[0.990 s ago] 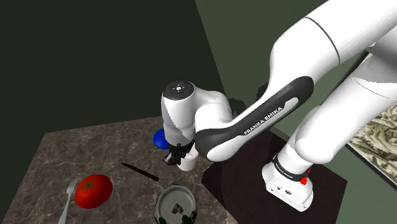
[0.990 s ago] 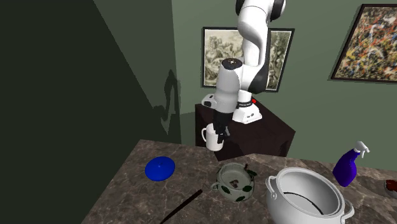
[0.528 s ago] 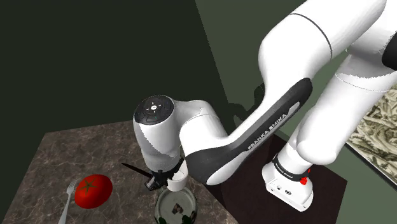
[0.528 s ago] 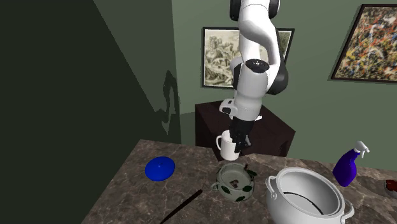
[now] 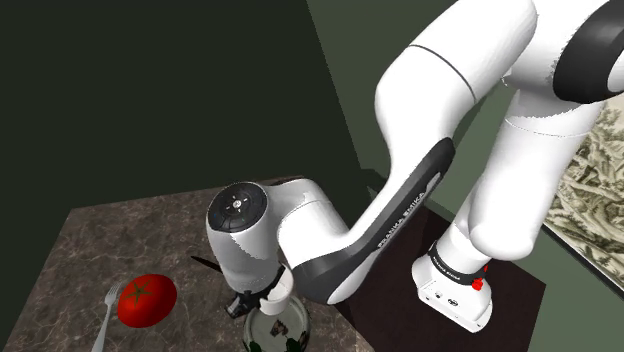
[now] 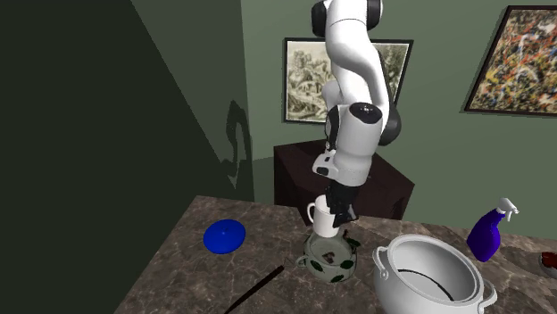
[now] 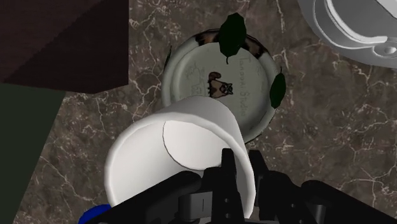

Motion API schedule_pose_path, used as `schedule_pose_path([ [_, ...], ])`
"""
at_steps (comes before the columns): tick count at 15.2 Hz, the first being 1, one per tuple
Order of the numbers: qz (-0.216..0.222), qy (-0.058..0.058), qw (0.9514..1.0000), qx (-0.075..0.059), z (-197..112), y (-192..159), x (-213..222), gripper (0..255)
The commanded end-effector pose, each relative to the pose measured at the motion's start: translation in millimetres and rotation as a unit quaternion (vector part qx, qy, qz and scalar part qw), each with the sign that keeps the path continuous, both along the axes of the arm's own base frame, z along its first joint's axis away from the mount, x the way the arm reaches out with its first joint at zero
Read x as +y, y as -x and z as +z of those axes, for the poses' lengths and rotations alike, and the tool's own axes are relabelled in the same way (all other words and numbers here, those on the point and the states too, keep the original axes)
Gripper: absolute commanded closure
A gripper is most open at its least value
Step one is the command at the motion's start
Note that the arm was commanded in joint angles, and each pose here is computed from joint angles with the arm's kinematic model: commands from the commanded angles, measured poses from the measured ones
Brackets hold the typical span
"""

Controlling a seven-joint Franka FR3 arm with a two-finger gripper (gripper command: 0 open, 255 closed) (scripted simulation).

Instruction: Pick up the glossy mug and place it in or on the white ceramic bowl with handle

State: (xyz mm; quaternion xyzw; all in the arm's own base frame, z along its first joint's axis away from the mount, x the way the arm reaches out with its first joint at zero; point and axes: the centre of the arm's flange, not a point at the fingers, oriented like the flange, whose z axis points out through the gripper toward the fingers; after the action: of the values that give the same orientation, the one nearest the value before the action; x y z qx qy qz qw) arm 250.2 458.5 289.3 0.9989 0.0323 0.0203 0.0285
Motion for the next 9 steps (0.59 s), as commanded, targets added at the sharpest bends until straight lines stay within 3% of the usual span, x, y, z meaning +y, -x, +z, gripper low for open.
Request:
schedule_pose_path([
  [1, 0.0, 0.0, 1.0, 0.0, -11, 0, -1, 255],
  [9, 0.0, 0.0, 1.0, 0.0, -53, 0, -1, 255],
])
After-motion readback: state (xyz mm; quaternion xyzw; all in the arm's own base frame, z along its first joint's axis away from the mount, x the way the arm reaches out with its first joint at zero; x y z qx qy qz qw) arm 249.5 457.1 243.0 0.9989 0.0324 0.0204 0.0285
